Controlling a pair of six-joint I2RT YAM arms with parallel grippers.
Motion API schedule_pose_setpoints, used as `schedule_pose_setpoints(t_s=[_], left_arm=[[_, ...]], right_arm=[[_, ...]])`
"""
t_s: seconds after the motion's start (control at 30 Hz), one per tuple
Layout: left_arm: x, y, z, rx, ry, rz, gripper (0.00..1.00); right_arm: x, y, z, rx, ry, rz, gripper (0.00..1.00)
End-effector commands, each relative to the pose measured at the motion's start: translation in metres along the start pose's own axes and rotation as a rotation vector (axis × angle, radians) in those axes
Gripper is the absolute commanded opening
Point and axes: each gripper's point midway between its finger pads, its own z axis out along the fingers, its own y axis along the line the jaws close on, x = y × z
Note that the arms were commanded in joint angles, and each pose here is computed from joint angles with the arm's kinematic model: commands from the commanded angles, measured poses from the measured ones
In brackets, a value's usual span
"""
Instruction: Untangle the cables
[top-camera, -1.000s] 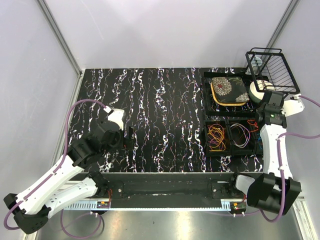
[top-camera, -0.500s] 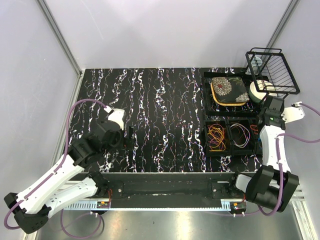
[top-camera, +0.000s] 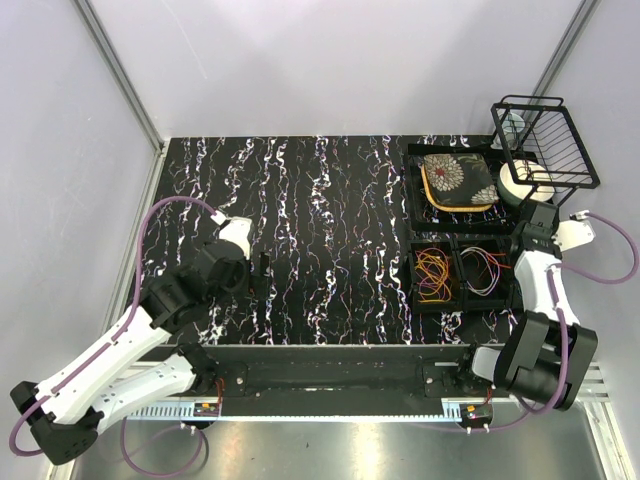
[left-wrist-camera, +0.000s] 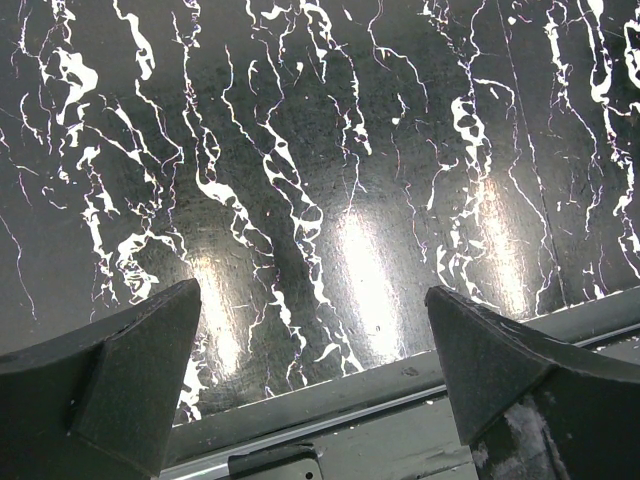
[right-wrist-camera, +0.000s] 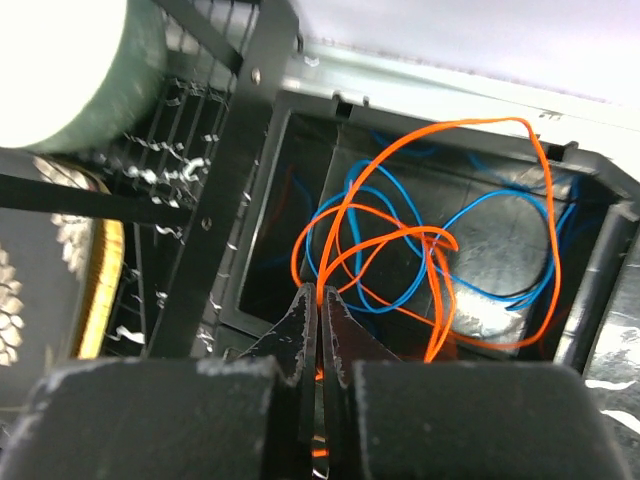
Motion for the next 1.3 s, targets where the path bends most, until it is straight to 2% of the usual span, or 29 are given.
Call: schedule_pose_setpoints(t_s=[0.0,0.23,0.47,0.5,0.53,0.57,0.6,0.8,0.93,1.03,1.27], left_arm=[[-0.009,0.001,0.002,-0.013,-0.042,-0.019,0.99],[-0.01,0.002,0.002,-0.017,-0.044,-0.021,0.99],[-0.009,0.001,0.002,-0.016,-0.041,-0.018,0.99],[-0.008,0.002,0.003,-0.02,-0.038,-0.017,0.99],[-0.009,0.002,0.002,-0.018,-0.04,-0.019,0.99],[-0.009,0.002,0.002,-0.018,-0.04,-0.02,0.99],[-0.01,0.001,0.002,-0.016,-0.042,-0.02,0.99],[-0.01,0.001,0.003,-0.015,-0.04,-0.018,0.99],[-0.01,0.001,0.002,-0.014,-0.04,-0.018,0.99],[-0.009,0.001,0.003,-0.013,-0.037,-0.017,0.99],[-0.009,0.0,0.003,-0.012,-0.036,-0.016,0.99]], right_arm=[[0.009,0.007,0.01,-0.031,0.026,0.0,0.0],[0.012,-0.004,0.018,0.025,0.007,0.009,0.0],[0.03,-0.003,0.025,0.023,0.072,0.008,0.0],[0.029,0.0,0.024,0.008,0.077,0.003,0.08],[0.032,0.005,0.021,-0.02,0.102,-0.016,0.33],[0.024,0.014,0.016,-0.053,0.096,-0.018,0.4],[0.024,0.018,0.011,-0.075,0.114,-0.027,0.54],[-0.02,0.042,-0.025,-0.197,0.026,-0.013,0.85],[-0.031,0.047,-0.041,-0.23,0.015,-0.025,0.9],[-0.032,0.046,-0.05,-0.245,0.026,-0.034,0.9],[0.009,0.021,-0.055,-0.227,0.149,-0.03,0.9]])
